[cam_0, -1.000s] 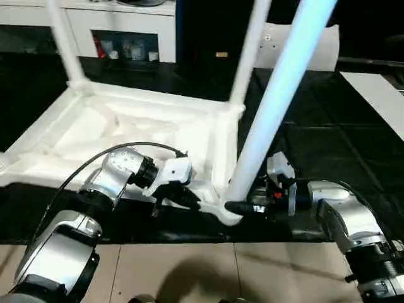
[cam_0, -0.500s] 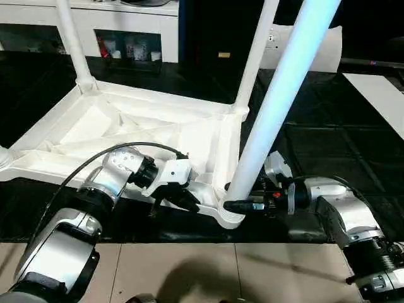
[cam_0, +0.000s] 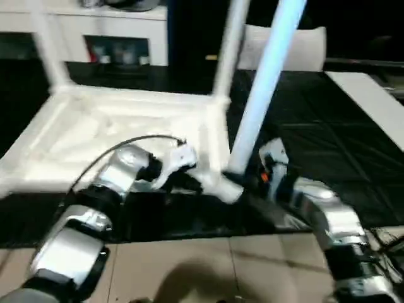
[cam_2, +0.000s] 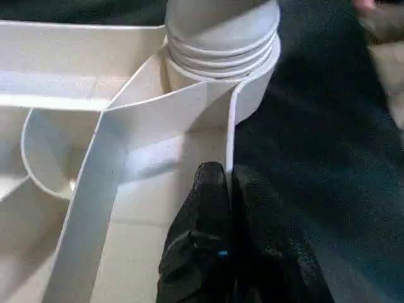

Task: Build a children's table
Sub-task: Rotate leg to tighten

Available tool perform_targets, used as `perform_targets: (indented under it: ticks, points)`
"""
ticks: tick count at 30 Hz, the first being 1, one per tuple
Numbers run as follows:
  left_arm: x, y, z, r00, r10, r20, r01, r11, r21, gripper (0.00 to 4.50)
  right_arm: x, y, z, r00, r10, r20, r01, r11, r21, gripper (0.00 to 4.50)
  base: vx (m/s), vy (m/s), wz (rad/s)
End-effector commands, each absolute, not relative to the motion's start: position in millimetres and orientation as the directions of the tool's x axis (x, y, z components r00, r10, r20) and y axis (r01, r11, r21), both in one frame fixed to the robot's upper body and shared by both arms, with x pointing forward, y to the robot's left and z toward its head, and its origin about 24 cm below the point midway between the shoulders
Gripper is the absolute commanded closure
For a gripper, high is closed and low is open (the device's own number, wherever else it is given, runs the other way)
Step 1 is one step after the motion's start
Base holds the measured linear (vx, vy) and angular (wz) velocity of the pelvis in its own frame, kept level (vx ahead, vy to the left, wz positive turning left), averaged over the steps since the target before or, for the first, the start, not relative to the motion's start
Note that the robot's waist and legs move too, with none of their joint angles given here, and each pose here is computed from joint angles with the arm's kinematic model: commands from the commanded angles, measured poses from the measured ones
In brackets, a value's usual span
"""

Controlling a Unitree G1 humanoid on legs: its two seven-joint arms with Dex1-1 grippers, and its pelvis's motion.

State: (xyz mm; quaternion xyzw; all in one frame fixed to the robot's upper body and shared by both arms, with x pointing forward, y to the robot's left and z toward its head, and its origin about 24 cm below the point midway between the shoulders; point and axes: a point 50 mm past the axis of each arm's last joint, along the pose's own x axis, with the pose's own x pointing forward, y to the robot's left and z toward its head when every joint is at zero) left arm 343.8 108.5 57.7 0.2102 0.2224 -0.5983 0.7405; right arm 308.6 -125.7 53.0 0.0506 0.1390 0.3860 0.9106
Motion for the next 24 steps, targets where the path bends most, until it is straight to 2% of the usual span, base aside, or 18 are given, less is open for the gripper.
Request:
perform_targets:
  ticks: [1, 6, 10, 11, 13, 15, 17, 19, 22, 24]
  points:
    - [349.4, 57.2, 69.8, 0.268, -0.846, -0.461, 0.962, 0.263, 0.075, 4.50, 310.4, -72.4, 49.8, 0.648, 0.729, -0.222, -0.671, 0.684, 0.287, 2.46, 0.000, 0.000, 0.00]
    - [355.1, 44.0, 74.4, 0.384, -0.817, -0.431, 0.919, 0.385, 0.089, 4.50, 323.5, -51.0, 57.2, 0.752, 0.619, -0.227, -0.551, 0.779, 0.299, 2.48, 0.000, 0.000, 0.00]
    - [354.5, 41.1, 75.0, 0.393, -0.814, -0.429, 0.915, 0.395, 0.088, 4.50, 327.1, -41.0, 64.1, 0.762, 0.620, -0.187, -0.562, 0.776, 0.286, 2.48, 0.000, 0.000, 0.00]
    - [354.5, 41.1, 74.6, 0.395, -0.811, -0.431, 0.913, 0.398, 0.089, 4.50, 327.3, -40.5, 64.5, 0.764, 0.618, -0.185, -0.560, 0.778, 0.285, 2.13, 0.000, 0.000, 0.00]
    - [354.1, 47.4, 72.8, 0.389, -0.808, -0.442, 0.917, 0.386, 0.101, 4.50, 326.4, -46.2, 65.1, 0.767, 0.621, -0.162, -0.564, 0.772, 0.292, 1.78, 0.000, 0.000, 0.00]
    - [353.7, 51.5, 72.0, 0.382, -0.808, -0.449, 0.921, 0.374, 0.111, 4.50, 325.6, -50.9, 65.3, 0.764, 0.627, -0.152, -0.577, 0.769, 0.274, 1.76, 0.000, 0.000, 0.00]
    - [351.6, 59.8, 69.8, 0.350, -0.817, -0.457, 0.935, 0.337, 0.114, 4.50, 324.2, -63.4, 63.8, 0.758, 0.635, -0.148, -0.598, 0.767, 0.232, 1.39, 0.000, 0.000, 0.00]
    - [349.9, 65.2, 68.2, 0.327, -0.822, -0.466, 0.944, 0.310, 0.115, 4.50, 323.7, -70.6, 63.4, 0.750, 0.646, -0.142, -0.615, 0.760, 0.210, 1.29, 0.000, 0.000, 0.00]
    - [347.3, 74.8, 64.8, 0.294, -0.818, -0.494, 0.956, 0.263, 0.132, 4.50, 321.6, -81.0, 63.0, 0.727, 0.673, -0.139, -0.651, 0.739, 0.176, 0.93, 0.000, 0.000, 0.00]
    - [342.7, 87.8, 63.4, 0.222, -0.831, -0.511, 0.975, 0.175, 0.138, 4.50, 316.2, -95.6, 64.2, 0.670, 0.731, -0.130, -0.717, 0.682, 0.142, 0.81, 0.000, 0.000, 0.00]
